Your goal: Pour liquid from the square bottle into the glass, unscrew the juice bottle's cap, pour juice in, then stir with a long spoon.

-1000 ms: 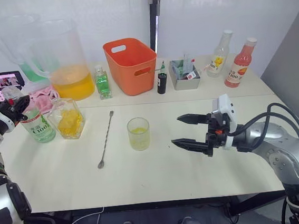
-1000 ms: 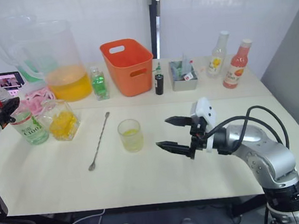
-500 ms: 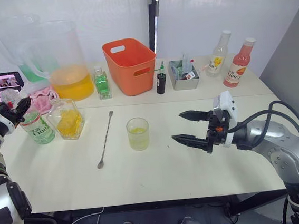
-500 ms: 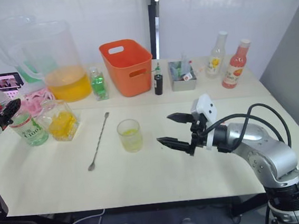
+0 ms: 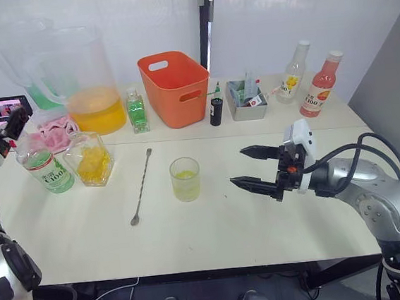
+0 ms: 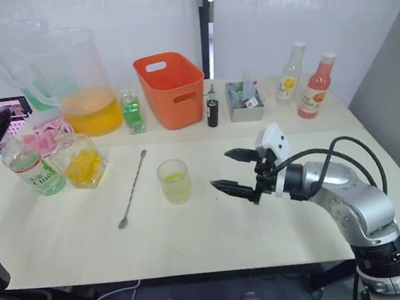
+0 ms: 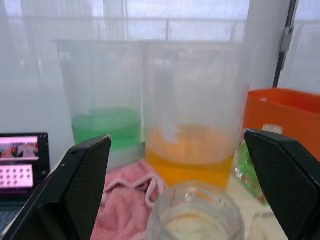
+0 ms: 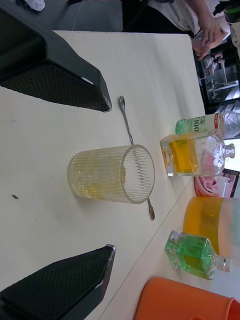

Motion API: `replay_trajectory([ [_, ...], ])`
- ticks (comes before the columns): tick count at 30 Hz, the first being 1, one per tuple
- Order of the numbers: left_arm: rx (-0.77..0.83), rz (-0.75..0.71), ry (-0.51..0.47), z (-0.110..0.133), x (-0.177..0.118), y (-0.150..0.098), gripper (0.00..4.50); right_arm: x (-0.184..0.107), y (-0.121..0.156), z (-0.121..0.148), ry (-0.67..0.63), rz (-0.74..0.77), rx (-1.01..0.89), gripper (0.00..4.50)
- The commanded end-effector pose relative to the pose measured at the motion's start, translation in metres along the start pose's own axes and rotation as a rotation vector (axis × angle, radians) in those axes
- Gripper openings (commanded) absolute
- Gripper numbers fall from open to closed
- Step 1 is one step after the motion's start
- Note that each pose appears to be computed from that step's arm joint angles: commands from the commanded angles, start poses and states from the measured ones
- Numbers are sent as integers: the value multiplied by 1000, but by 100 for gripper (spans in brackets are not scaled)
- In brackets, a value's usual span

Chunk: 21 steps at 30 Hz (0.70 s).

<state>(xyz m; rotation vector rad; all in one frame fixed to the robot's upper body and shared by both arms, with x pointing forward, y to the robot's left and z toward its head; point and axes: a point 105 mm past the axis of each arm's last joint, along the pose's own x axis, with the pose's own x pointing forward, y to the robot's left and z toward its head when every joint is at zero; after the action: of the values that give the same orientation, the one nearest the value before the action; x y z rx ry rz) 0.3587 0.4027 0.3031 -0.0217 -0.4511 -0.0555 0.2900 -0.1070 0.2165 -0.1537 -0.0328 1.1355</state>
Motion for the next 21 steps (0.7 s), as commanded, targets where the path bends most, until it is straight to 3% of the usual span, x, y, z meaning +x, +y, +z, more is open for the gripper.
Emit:
replay_trajectory([
  [1, 28, -89, -257, 73, 3, -11, 447, 0, -1, 16, -55, 6, -43, 450],
  [6, -68, -274, -334, 108, 1, -47, 447, -1, 0, 22, -69, 31, -49, 450],
  [10, -94, -545, -226, 103, -6, -107, 447, 0, -1, 24, -74, 36, -61, 450],
  [14, -118, -748, -52, 74, -26, -148, 447, 0, 2, 23, -70, 53, -64, 450],
  [16, -71, -831, 69, 47, -40, -162, 447, -2, 3, 21, -67, 54, -63, 450],
  [18, -45, -898, 197, 16, -61, -170, 447, -4, 8, 18, -60, 53, -57, 450],
  [21, -12, -912, 288, -11, -79, -167, 447, -7, 14, 13, -51, 51, -48, 450],
])
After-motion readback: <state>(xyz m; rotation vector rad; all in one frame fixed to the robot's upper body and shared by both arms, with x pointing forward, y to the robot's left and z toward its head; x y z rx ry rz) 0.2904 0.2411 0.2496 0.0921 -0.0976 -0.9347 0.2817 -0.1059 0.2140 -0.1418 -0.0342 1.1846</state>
